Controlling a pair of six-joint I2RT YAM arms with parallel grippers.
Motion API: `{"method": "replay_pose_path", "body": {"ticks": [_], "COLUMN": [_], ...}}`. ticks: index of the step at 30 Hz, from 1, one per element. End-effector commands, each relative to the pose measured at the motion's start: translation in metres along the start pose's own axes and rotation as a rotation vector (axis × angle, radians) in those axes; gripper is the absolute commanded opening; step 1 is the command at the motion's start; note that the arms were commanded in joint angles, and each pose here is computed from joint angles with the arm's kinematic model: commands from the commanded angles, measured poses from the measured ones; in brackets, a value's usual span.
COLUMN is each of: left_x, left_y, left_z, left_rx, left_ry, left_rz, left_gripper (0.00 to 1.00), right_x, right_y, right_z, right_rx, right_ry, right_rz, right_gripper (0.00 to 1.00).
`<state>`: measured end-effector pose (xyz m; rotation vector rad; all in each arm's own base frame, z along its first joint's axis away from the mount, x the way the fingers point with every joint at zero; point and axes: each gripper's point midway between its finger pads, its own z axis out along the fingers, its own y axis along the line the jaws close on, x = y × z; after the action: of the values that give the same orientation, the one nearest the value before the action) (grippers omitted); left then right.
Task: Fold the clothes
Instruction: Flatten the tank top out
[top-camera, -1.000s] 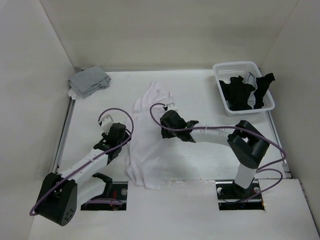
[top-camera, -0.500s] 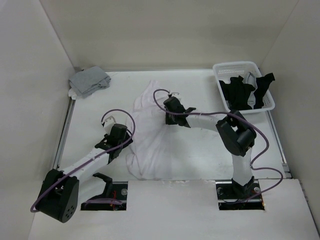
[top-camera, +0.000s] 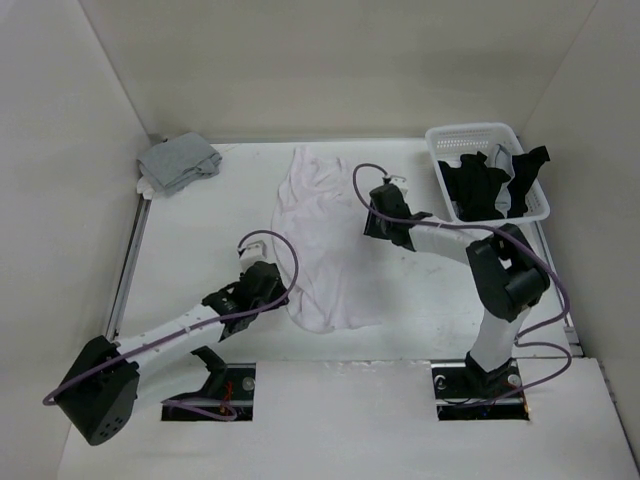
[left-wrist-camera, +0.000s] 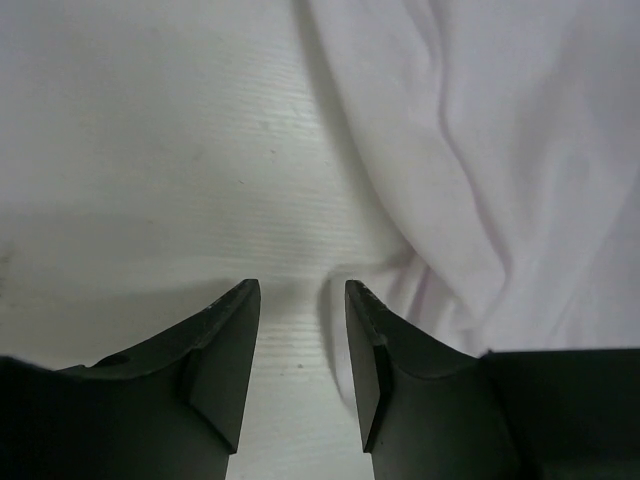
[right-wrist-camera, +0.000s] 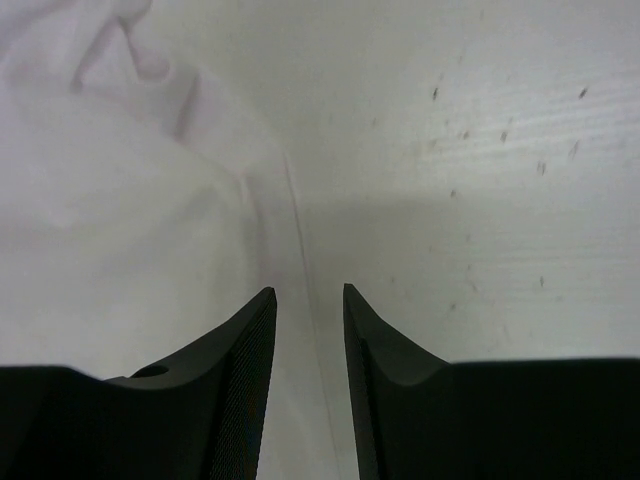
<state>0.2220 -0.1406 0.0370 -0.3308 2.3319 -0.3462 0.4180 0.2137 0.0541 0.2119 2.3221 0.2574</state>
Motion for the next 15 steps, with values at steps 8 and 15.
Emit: {"method": "replay_pose_path", "body": {"ticks": [8, 15], "left_x": [0.018, 0.031], "left_y": [-0.029, -0.032], "left_z": [0.002, 0.012], "left_rx": [0.129, 0.112], "left_ry": [0.007, 0.057], "left_rz": [0.061, 0.106], "left_gripper": [0.4, 0.36], "right_x": [0.013, 0.019], "right_y": [0.05, 0.053], "right_z": [-0.053, -0.066], "right_rx": [-0.224, -0.251], "right_ry": [-0.077, -0.083], "right_rz": [0.038, 0.045], "right_gripper": [0.38, 0.38]}}
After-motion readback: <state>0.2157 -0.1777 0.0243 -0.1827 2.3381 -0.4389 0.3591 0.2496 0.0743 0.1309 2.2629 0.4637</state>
